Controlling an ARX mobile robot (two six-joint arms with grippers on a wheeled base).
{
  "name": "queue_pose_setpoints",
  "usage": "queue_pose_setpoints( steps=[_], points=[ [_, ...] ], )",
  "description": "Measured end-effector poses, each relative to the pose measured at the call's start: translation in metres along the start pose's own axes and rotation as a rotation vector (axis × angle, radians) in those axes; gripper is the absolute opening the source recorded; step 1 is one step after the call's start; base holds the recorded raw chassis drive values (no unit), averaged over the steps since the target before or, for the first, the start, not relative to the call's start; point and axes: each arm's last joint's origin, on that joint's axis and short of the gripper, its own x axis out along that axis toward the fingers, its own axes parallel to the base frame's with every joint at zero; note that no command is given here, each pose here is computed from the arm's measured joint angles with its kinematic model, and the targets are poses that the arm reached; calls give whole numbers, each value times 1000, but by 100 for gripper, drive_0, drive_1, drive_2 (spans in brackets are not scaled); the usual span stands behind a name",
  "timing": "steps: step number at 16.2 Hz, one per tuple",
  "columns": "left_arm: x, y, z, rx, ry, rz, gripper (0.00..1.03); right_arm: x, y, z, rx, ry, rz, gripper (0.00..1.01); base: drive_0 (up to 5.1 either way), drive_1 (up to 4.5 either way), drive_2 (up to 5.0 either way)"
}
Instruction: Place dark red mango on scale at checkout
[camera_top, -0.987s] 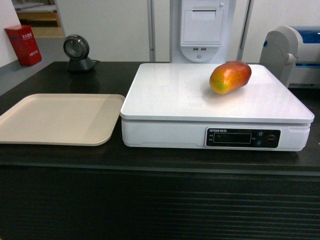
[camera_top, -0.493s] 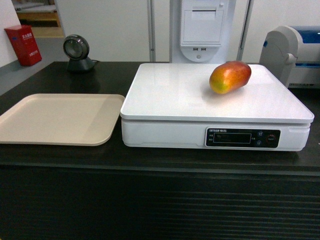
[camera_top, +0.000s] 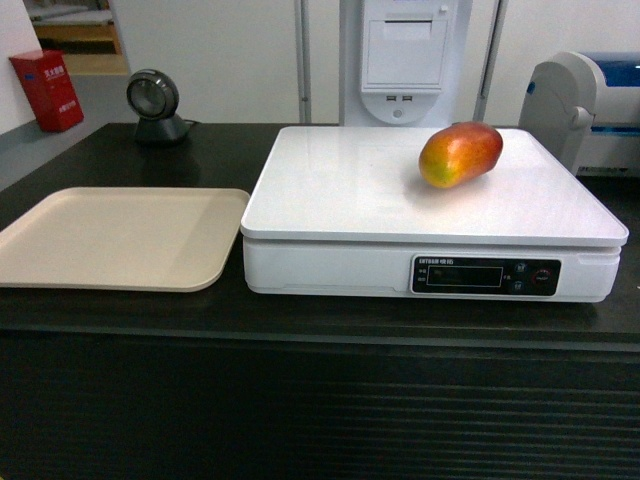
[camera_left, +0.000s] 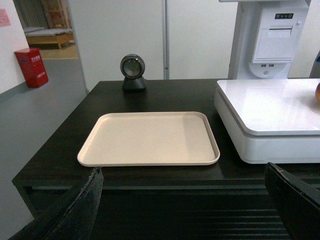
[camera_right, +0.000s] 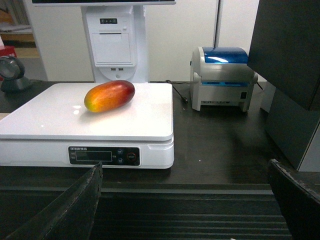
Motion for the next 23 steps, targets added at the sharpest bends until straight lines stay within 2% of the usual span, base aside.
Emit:
queue_pose_setpoints(
  steps=[23],
  points=[
    [0,0,0,0,0,0,98,0,0,0,0,1,0,98,0,0,0]
  ],
)
